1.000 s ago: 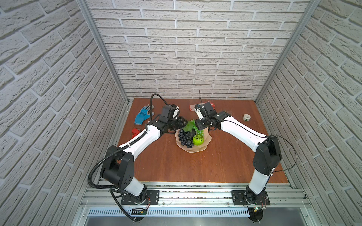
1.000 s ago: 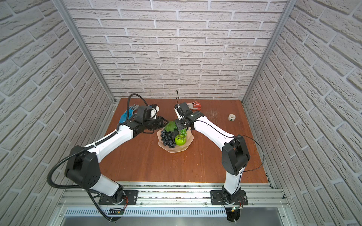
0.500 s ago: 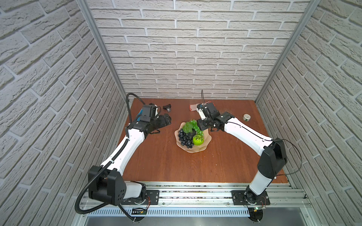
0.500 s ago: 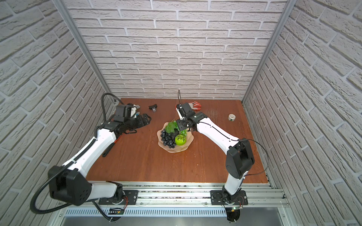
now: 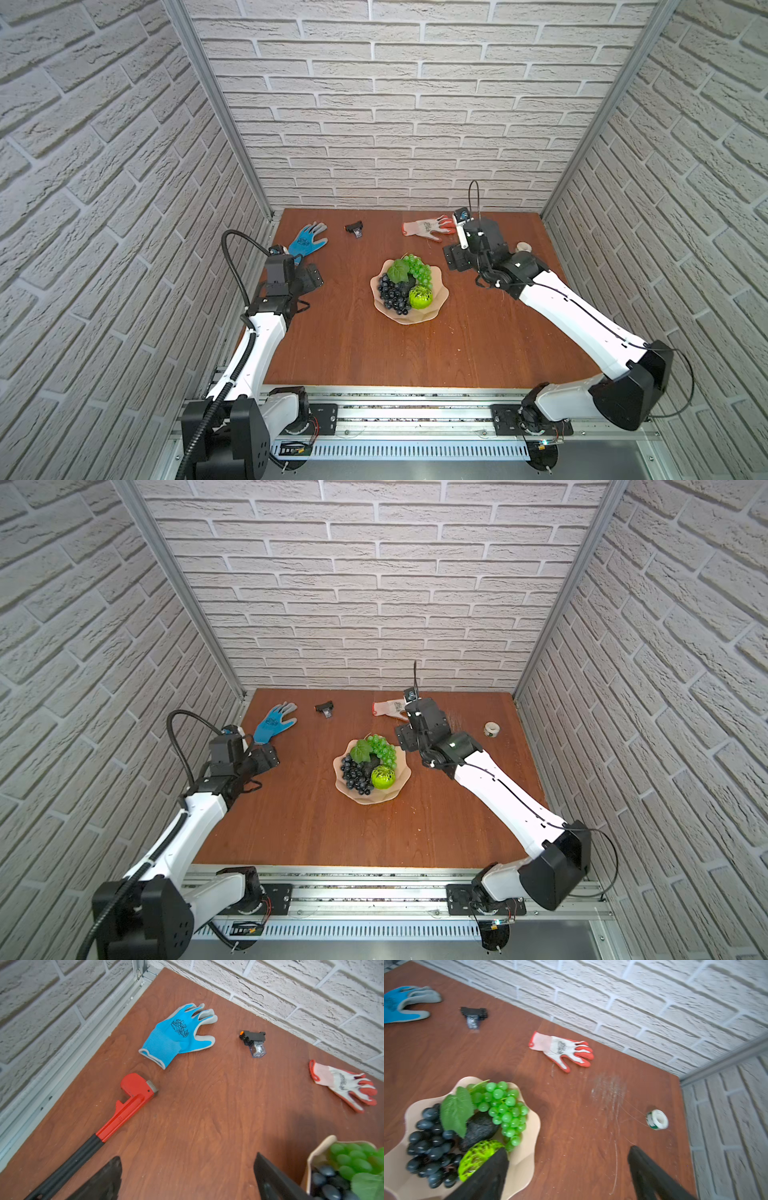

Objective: Arrange fruit in a fruit bowl
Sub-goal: Reset both arms

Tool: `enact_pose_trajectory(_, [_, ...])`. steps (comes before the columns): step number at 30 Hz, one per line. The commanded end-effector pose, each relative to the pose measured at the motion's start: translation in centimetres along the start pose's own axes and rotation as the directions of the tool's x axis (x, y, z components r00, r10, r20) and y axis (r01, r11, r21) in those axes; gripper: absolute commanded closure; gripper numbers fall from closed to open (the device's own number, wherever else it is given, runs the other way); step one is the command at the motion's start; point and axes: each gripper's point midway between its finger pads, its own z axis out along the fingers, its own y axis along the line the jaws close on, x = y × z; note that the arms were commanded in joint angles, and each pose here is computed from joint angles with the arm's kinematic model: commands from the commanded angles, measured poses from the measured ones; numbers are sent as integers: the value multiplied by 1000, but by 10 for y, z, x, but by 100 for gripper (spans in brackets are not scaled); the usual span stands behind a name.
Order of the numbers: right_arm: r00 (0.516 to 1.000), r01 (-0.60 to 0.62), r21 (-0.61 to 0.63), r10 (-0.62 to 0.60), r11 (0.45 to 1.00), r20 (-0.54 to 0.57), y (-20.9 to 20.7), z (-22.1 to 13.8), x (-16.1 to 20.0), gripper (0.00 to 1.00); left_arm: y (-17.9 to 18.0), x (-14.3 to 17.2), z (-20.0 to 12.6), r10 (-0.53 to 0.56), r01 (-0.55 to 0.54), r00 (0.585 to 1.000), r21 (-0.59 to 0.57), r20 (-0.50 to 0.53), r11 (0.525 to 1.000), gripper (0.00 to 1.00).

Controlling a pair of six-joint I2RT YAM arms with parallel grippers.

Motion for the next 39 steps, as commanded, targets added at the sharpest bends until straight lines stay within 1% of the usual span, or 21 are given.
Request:
enact_pose_trajectory(1, [982,38,150,-65,988,176,-30,-4,-6,0,17,-29,-6,95,-79,978,-89,186,993,2])
enact_pose_trajectory(2, [978,24,191,-62,981,199,-40,-4,2,0,27,-26,-6,106,-81,976,-135,192,988,2])
enact_pose_trajectory(3, [979,-2,217,-42,976,198,-49,-1,11,0,32,-25,-5,112,-81,971,-150,210,985,2])
enact_pose_trajectory(5, [986,-88,249,49,965,158,-68,8,37,0,41,-17,2,140,-96,956,-174,258,980,2])
enact_pose_trajectory(7, [984,-124,271,84,955,155,-76,17,59,0,44,-13,8,175,-122,942,-192,287,974,2])
enact_pose_trajectory(11, [985,-138,299,99,944,140,-81,37,99,0,47,-1,29,247,-194,934,-212,259,958,2])
enact_pose_trajectory(13, [982,-142,295,98,945,160,-80,45,111,0,44,1,38,247,-198,929,-192,277,961,2])
enact_pose_trajectory(15, [976,-179,271,137,946,169,-80,53,122,0,42,11,53,257,-218,933,-170,252,961,2])
enact_pose_trajectory(16, [973,-195,267,153,944,170,-81,58,127,0,41,10,58,259,-220,932,-171,254,960,2])
enact_pose_trajectory(19, [977,-173,260,133,950,165,-79,71,140,0,35,2,64,256,-220,923,-154,288,963,2])
enact_pose_trajectory(21, [975,-194,224,163,955,150,-76,79,146,0,36,3,72,251,-215,924,-151,288,965,2])
enact_pose_trajectory(25, [959,-231,196,190,953,210,-73,82,159,0,30,14,90,267,-242,922,-122,281,963,2])
enact_pose_trajectory(27, [952,-240,182,194,953,237,-70,85,168,0,28,17,90,280,-254,911,-123,303,959,2])
enact_pose_trajectory(28, [947,-242,166,196,956,254,-68,87,169,0,28,18,90,280,-255,913,-122,295,959,2])
enact_pose_trajectory(30, [956,-238,145,205,960,211,-66,93,172,0,27,19,91,280,-256,915,-116,292,960,2])
enact_pose_trajectory(32, [950,-279,91,261,956,172,-70,104,177,0,27,19,92,277,-254,916,-114,289,960,2])
enact_pose_trajectory(33, [938,-309,60,294,949,186,-73,106,181,0,28,19,92,277,-254,916,-115,291,960,2])
enact_pose_trajectory(34, [924,-324,44,306,945,230,-75,103,182,0,28,19,92,277,-255,916,-114,289,960,2])
enact_pose_trajectory(35, [920,-324,39,305,945,245,-74,103,183,0,28,19,92,277,-254,916,-115,289,960,2])
enact_pose_trajectory(38, [936,-321,42,310,946,168,-73,104,186,0,28,19,92,277,-254,916,-115,290,960,2])
enact_pose_trajectory(39, [935,-320,44,309,946,174,-74,104,185,0,28,19,92,278,-255,916,-114,290,960,2])
